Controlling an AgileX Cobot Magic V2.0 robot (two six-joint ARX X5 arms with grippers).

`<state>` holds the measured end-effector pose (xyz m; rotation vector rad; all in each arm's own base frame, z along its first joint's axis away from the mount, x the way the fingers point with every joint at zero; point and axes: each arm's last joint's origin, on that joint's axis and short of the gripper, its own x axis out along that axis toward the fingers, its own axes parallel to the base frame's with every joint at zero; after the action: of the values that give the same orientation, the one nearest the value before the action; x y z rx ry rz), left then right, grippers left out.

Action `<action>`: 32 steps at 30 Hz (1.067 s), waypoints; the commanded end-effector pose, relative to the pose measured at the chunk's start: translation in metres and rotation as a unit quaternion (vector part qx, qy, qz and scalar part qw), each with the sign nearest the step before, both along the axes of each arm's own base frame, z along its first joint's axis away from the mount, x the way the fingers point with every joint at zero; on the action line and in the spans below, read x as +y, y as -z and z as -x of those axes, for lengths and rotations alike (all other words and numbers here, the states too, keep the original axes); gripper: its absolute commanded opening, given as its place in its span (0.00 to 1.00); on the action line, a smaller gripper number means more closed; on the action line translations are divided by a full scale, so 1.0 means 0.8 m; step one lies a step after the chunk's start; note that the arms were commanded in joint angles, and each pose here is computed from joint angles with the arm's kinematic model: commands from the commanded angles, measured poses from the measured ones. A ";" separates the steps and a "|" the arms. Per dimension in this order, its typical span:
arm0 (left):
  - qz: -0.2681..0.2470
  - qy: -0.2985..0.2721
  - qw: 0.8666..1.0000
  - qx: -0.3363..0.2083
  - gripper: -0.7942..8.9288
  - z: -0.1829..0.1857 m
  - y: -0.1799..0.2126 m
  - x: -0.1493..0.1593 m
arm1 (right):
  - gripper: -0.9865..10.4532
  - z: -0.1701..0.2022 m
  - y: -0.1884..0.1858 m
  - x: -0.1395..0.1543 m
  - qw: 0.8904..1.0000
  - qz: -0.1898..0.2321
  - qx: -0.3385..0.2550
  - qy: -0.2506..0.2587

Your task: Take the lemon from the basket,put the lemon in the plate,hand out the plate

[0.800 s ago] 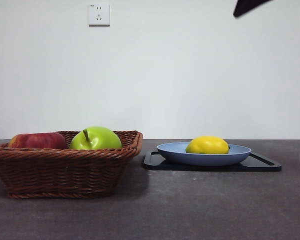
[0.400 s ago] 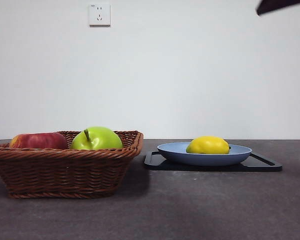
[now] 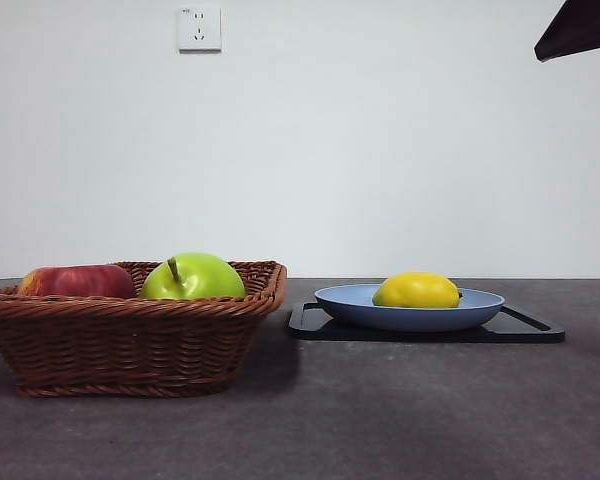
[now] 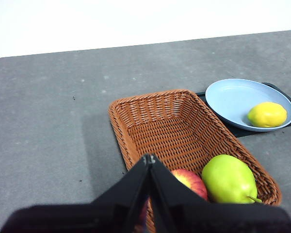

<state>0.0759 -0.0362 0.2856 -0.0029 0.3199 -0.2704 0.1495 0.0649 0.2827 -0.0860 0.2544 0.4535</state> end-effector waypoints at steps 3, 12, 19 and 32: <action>0.010 -0.001 1.000 -0.008 0.09 0.001 -0.005 0.000 | 0.09 -0.001 -0.002 0.002 1.000 -0.006 -0.004 0.000; 0.004 -0.014 1.000 -0.009 0.09 0.000 -0.005 0.001 | 0.09 -0.001 -0.002 0.002 1.000 -0.006 -0.004 0.000; -0.051 -0.070 0.996 -0.015 0.09 0.010 0.001 0.015 | 0.09 -0.001 -0.003 0.001 1.000 -0.006 -0.005 0.000; -0.021 -0.225 0.967 -0.119 0.09 0.007 0.032 0.048 | 0.09 -0.001 -0.003 0.001 1.000 -0.006 -0.005 0.000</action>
<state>0.0691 0.0028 0.2620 -0.0212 0.0977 0.2186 0.1495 0.0649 0.2827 -0.0854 0.2546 0.4527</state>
